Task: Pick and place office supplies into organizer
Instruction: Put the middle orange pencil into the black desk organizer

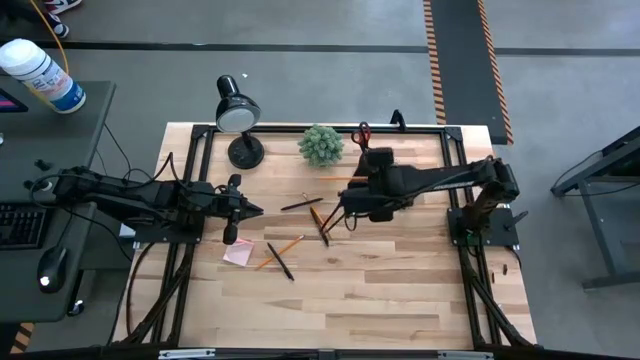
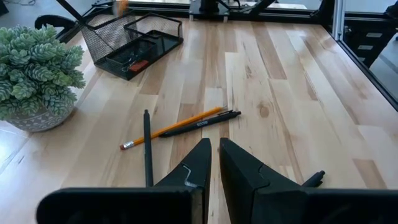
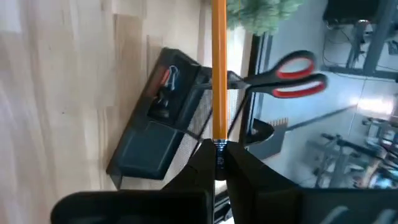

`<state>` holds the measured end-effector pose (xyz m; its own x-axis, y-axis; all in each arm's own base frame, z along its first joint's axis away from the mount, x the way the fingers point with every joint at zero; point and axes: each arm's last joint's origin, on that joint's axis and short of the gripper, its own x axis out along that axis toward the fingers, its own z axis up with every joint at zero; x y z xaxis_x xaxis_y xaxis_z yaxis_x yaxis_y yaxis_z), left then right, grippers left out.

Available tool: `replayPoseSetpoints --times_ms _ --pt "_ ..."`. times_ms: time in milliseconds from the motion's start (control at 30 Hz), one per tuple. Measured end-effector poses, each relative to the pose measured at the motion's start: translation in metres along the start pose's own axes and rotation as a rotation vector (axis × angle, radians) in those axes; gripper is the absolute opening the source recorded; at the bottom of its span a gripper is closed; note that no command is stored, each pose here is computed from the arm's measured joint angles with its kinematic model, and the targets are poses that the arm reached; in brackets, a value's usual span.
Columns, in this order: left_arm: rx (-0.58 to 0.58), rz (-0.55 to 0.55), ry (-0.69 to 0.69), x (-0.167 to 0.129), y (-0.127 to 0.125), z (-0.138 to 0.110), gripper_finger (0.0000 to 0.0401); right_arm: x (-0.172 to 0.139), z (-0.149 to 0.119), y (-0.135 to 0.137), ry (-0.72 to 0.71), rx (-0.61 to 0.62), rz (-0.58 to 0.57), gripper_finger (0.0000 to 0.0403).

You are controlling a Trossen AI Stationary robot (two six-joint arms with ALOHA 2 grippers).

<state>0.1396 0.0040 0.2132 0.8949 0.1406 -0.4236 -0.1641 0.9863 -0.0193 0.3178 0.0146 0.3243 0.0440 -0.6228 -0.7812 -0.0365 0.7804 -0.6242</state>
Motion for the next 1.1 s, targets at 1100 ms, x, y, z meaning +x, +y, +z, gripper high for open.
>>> replayPoseSetpoints --times_ms 1100 --pt "-0.008 -0.002 0.016 0.000 0.000 -0.002 0.0024 -0.022 -0.008 -0.024 -0.263 0.401 -0.848 0.0010"
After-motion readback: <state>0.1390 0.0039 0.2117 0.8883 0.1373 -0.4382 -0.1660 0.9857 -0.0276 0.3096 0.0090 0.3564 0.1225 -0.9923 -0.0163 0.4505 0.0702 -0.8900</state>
